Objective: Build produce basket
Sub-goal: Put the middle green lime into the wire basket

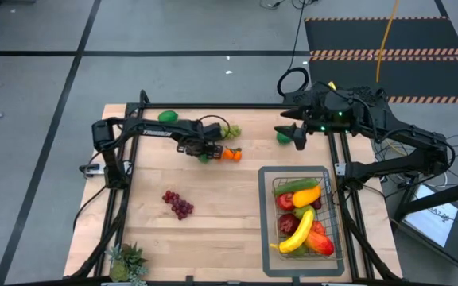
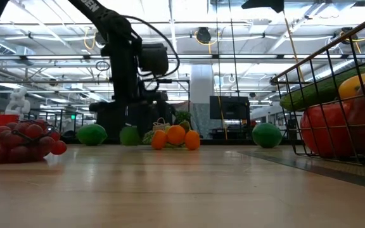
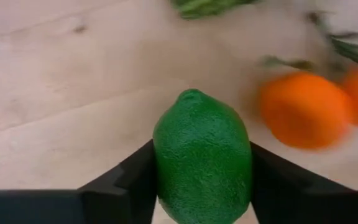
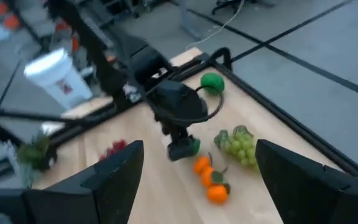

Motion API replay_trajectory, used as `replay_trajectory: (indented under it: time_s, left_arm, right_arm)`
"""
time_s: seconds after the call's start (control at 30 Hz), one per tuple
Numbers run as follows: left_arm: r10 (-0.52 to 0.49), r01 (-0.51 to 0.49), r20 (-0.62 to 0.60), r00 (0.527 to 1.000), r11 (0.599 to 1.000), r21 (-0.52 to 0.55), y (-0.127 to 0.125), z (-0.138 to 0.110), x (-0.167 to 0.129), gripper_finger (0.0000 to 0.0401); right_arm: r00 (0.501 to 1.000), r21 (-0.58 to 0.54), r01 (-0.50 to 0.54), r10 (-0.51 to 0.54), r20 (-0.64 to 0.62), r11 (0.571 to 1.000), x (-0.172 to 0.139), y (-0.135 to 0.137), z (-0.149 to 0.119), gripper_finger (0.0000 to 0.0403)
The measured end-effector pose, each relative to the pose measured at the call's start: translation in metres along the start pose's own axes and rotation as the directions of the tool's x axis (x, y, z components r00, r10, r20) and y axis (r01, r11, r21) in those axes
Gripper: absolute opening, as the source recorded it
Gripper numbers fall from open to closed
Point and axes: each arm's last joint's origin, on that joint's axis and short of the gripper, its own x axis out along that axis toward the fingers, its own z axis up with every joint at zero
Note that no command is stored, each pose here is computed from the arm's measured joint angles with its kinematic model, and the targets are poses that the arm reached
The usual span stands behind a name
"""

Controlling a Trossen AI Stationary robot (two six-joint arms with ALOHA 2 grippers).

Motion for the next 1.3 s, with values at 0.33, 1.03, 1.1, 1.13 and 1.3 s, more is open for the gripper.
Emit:
replay_trajectory:
  time_s: [0.33,1.03,1.1,1.13,1.3]
  left_arm:
    - [-0.337,0.316,0.111,0.935,0.933,0.171,0.001,-0.006,-0.091,0.0195]
    - [-0.844,0.784,0.517,-0.144,0.221,0.579,0.019,-0.016,-0.287,0.0213]
    - [-0.835,0.773,0.512,-0.202,0.185,0.606,0.017,-0.015,-0.29,0.0214]
    - [-0.831,0.77,0.51,-0.221,0.173,0.615,0.016,-0.014,-0.291,0.0214]
    - [-0.823,0.763,0.499,-0.273,0.131,0.633,0.007,-0.015,-0.289,0.0214]
  right_arm:
    - [1.0,0.315,0.002,-0.001,-0.003,0.949,0.008,0.002,-0.001,0.0302]
    - [0.757,-0.317,0.166,0.086,0.648,0.934,0.06,0.106,0.021,0.0302]
    - [0.709,-0.338,0.295,0.033,0.705,0.894,0.063,0.111,0.022,0.0302]
    - [0.692,-0.345,0.358,0.001,0.722,0.868,0.065,0.112,0.022,0.0303]
    - [0.663,-0.435,0.544,-0.051,0.747,0.717,0.078,0.11,0.022,0.0317]
